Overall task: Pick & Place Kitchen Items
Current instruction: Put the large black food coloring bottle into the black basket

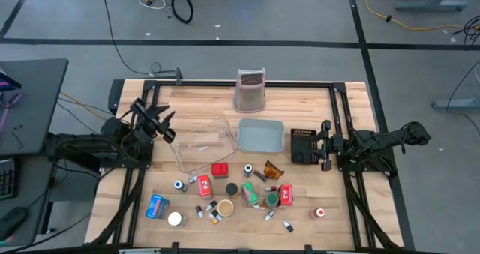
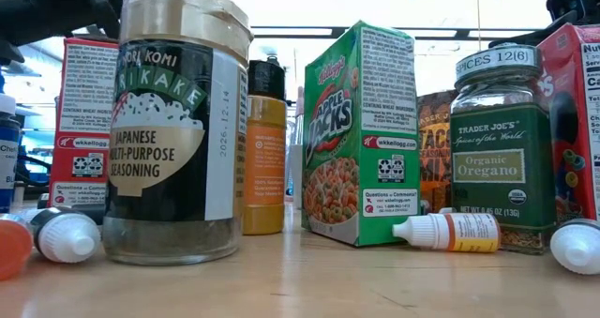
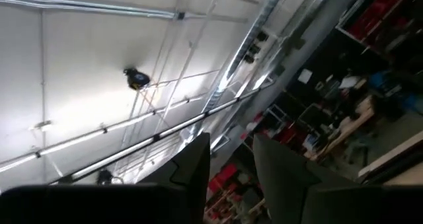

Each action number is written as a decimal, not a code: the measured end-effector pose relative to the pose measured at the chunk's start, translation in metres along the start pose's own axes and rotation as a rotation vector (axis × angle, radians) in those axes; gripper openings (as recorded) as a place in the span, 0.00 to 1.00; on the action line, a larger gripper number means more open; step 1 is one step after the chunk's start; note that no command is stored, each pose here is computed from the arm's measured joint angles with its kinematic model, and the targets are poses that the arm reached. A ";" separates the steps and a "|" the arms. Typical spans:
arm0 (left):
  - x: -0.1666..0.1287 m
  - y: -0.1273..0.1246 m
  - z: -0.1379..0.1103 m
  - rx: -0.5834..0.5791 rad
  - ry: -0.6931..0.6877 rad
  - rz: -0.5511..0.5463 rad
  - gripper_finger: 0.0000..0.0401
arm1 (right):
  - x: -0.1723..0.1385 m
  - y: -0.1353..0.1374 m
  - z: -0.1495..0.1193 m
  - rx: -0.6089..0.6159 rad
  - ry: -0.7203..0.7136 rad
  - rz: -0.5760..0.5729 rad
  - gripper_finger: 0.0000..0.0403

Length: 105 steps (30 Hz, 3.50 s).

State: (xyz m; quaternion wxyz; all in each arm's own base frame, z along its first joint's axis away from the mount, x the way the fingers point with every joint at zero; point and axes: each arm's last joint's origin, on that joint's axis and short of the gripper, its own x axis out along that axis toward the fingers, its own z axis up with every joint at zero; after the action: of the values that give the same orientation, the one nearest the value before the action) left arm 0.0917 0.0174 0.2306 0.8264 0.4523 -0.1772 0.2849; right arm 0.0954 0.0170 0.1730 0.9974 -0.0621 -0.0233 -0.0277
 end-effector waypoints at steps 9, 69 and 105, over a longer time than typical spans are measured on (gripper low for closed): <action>0.000 0.003 -0.005 0.242 0.178 0.076 0.31 | 0.000 0.002 0.006 0.157 -0.060 0.089 0.38; 0.049 -0.013 -0.004 -0.498 0.194 -0.057 0.31 | 0.009 -0.028 0.091 -0.502 -0.440 -0.497 0.38; 0.119 -0.010 0.023 -0.734 0.314 -0.554 0.31 | 0.185 -0.038 0.097 -0.191 0.259 0.058 0.56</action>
State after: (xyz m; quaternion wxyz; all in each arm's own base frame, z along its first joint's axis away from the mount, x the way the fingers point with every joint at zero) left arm 0.1896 0.0305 0.3016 0.9928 0.1127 -0.0118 0.0376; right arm 0.2738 -0.0185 0.2826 0.9821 -0.1530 0.1099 -0.0088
